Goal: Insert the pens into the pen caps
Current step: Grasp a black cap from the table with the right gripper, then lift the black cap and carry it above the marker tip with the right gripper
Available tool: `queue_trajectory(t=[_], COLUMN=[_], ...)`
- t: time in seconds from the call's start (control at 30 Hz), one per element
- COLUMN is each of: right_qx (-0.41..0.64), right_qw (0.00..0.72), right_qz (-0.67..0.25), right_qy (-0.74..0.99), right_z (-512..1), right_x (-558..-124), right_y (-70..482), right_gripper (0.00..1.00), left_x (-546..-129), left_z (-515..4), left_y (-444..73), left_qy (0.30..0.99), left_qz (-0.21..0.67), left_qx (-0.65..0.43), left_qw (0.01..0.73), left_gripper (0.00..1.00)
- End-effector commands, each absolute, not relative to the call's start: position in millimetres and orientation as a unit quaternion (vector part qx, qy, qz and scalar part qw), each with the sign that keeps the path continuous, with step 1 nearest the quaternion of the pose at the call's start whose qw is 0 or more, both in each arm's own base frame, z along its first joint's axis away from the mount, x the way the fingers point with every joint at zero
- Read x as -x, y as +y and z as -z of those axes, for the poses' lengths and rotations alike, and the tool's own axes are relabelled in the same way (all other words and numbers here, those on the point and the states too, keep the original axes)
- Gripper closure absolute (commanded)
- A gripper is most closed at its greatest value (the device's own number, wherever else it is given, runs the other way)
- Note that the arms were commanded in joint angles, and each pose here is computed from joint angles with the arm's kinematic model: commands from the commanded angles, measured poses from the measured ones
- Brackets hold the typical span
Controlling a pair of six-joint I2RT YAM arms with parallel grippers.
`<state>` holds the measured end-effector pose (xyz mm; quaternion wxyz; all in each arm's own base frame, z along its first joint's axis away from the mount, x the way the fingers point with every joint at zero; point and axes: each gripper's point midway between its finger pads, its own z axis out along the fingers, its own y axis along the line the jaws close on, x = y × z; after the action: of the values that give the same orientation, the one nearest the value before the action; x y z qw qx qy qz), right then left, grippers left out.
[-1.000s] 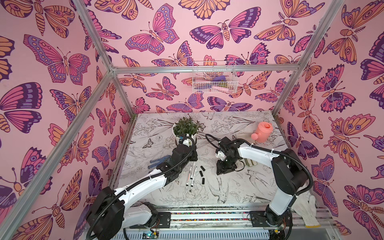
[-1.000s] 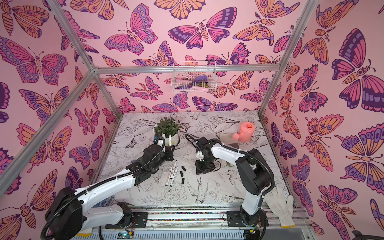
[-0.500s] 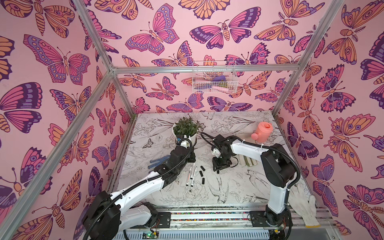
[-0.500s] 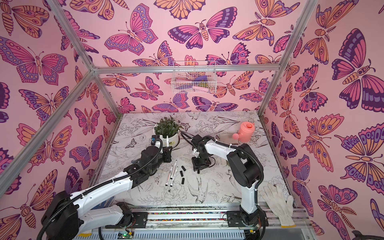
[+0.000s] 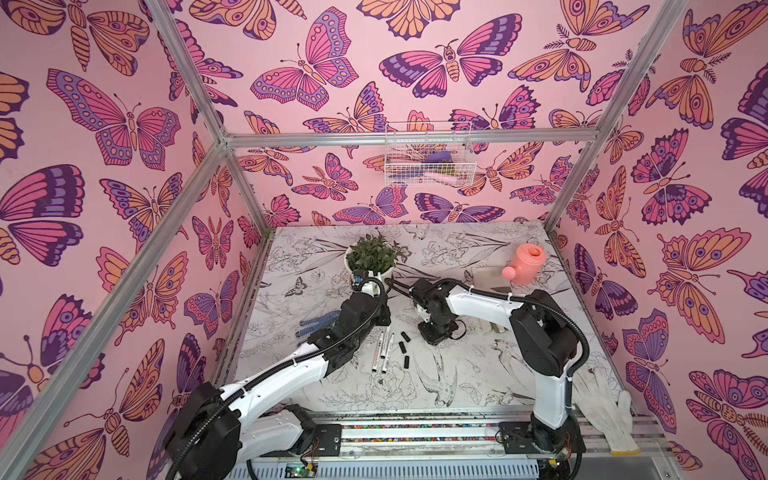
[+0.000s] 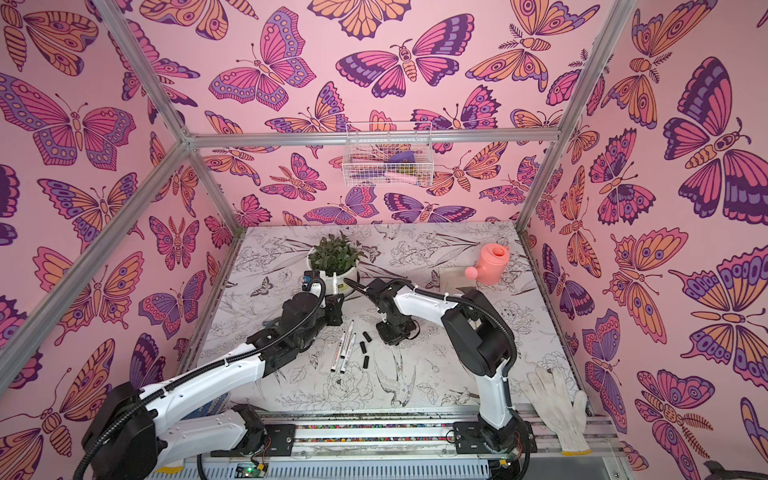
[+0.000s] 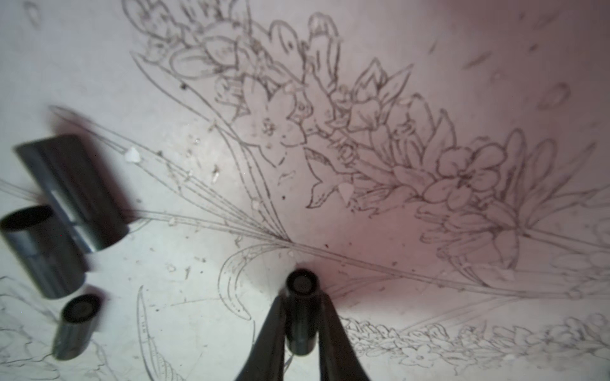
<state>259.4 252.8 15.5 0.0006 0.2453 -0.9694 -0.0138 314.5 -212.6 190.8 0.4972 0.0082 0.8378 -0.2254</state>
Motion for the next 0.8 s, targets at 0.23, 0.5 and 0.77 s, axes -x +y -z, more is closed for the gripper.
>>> queue_trajectory(t=[0.23,0.5,0.77], right_qx=[-0.177,-0.123,-0.155], right_qw=[-0.172,-0.377,-0.362], right_qz=[0.139,0.313,0.469], right_qy=[-0.959,-0.863,-0.79], right_z=[-118.6,-274.0,-317.2], right_x=[-310.7,-341.3,-327.3], right_y=[252.9,248.6,288.0], right_gripper=[0.97,0.97,0.96], left_x=[-302.1,-289.5,-286.5], left_z=[-195.8,-212.1,-209.1], left_y=[-255.0,-294.5,-311.2], left_qy=[0.823,0.786,0.782], left_qz=[0.289,0.359,0.362], left_qx=[-0.123,-0.18,-0.196], left_qw=[0.473,0.47,0.469], left_gripper=[1.0,1.0,1.0])
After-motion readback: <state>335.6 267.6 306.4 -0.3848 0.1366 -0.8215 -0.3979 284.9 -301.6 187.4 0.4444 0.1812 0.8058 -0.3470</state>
